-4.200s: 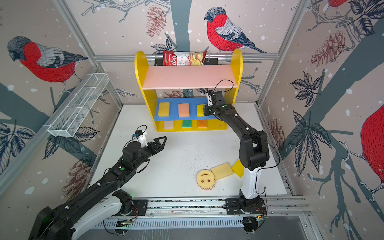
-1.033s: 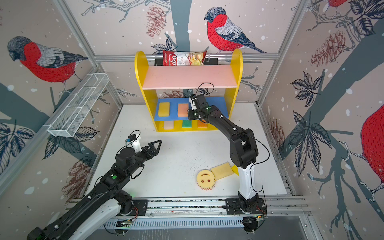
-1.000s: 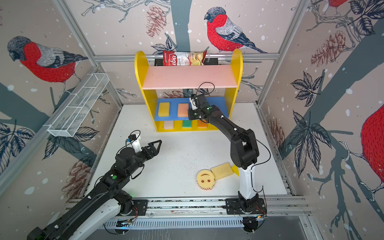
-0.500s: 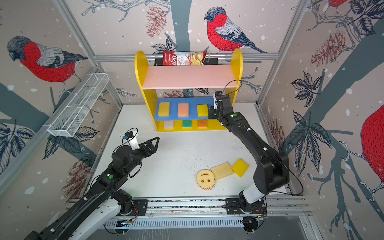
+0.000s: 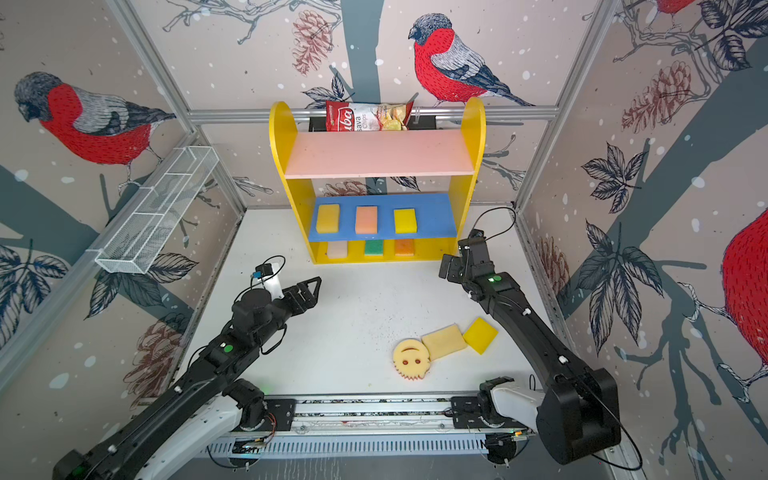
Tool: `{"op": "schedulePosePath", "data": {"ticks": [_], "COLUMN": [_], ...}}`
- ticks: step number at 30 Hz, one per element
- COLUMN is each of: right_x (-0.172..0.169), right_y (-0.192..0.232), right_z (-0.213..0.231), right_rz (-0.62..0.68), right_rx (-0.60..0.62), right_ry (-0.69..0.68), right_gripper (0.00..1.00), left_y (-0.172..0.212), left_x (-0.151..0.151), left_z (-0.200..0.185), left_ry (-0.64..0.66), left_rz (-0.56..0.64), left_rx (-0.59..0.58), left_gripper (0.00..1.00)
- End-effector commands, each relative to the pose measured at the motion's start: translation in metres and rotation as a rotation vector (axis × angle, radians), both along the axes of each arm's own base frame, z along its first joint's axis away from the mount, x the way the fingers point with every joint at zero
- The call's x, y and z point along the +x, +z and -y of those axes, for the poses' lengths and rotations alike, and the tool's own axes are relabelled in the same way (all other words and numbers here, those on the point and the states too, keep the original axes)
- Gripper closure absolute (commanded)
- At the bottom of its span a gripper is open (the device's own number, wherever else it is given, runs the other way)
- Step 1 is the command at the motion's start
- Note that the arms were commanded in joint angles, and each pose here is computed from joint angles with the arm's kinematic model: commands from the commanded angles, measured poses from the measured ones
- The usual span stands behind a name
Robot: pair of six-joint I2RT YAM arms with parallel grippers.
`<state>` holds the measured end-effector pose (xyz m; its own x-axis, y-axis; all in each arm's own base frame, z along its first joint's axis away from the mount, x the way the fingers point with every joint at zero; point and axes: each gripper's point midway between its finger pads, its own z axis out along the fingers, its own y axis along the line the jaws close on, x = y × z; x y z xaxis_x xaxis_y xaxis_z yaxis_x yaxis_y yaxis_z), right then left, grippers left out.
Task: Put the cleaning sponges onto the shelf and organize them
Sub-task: 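Move the right gripper down to the small square yellow sponge on the table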
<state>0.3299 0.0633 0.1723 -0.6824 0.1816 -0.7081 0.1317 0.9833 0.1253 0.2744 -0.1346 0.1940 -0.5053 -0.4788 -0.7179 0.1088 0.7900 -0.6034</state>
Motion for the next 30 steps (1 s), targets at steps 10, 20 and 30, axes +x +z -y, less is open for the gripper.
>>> {"op": "schedulePosePath", "data": {"ticks": [10, 20, 30], "right_x": [-0.076, -0.102, -0.112], "right_y": [-0.068, -0.094, -0.120], "right_z": [0.057, 0.043, 0.044], "right_rz": [-0.127, -0.171, -0.222], "right_rx": [0.136, 0.313, 0.328], "right_ry": [-0.361, -0.399, -0.434], "right_gripper": [0.01, 0.13, 0.30], "left_y": [-0.008, -0.027, -0.029], "left_x": [0.017, 0.024, 0.030], "left_z": [0.034, 0.045, 0.046], "left_ry": [-0.134, -0.181, -0.193], "left_rz": [0.033, 0.010, 0.004], "left_rx": [-0.022, 0.003, 0.022], "left_gripper": [0.04, 0.04, 0.04]}}
